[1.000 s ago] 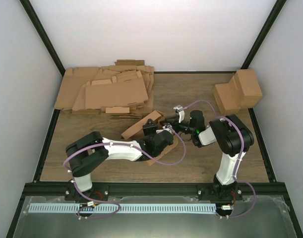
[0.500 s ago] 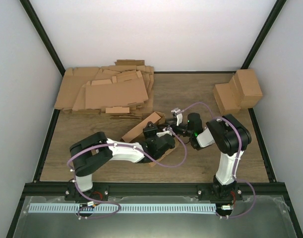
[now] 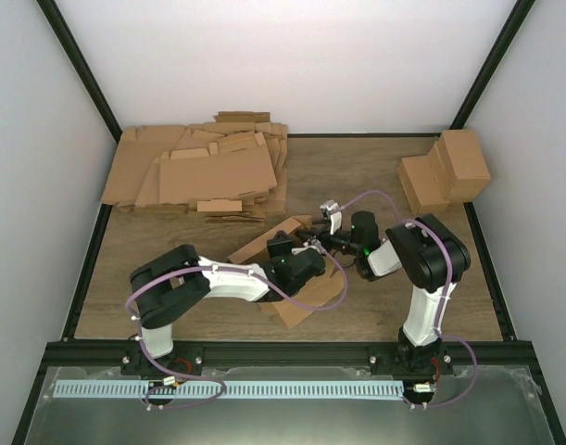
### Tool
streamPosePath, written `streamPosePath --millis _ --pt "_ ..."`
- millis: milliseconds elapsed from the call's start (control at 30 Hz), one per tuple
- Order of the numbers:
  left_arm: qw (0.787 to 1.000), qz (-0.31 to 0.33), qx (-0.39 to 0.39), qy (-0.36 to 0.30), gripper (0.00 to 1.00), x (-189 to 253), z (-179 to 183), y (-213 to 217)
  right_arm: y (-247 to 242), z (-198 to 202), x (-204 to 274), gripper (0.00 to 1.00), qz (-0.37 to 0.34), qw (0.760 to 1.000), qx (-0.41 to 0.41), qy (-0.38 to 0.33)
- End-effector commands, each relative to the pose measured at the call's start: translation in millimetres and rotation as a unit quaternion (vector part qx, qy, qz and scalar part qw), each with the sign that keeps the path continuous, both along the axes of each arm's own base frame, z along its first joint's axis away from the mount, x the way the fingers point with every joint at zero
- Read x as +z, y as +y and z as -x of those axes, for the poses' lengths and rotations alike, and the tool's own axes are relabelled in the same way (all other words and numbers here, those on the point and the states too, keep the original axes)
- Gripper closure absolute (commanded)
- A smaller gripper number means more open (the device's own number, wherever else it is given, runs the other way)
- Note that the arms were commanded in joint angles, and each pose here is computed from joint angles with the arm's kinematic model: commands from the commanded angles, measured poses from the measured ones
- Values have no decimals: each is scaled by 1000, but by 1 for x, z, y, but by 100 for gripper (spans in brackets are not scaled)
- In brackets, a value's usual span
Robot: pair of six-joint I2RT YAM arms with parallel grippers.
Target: Fold the paper box
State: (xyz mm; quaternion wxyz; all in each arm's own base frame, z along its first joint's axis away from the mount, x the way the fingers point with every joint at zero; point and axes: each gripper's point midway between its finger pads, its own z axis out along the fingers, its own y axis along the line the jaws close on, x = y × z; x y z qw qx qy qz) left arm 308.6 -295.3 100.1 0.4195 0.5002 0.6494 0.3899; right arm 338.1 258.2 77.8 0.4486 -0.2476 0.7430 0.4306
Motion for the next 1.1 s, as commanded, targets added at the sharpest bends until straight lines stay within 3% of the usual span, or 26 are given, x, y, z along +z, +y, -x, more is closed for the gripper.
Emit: streamPosePath --millis 0,133,300,433,533,867,1067 --pt "1000 2 6 0 96 1 -4 1 -1 8 13 41 -1 1000 3 -19" --pt "1000 11 10 -1 96 5 -4 0 -11 15 9 44 15 1000 -21 3" --pt "999 27 18 3 92 11 -4 -5 -18 9 7 63 37 998 -52 4" --pt "997 62 11 36 68 20 4 -10 -20 5 7 82 41 997 -66 1" --pt "995 94 10 43 57 37 11 -7 -22 4 9 89 42 996 -74 -4" --pt "978 168 49 113 39 37 36 27 -24 4 12 90 45 996 -75 -20" --pt "956 231 83 160 30 42 26 40 -24 5 13 90 46 996 -75 -23"
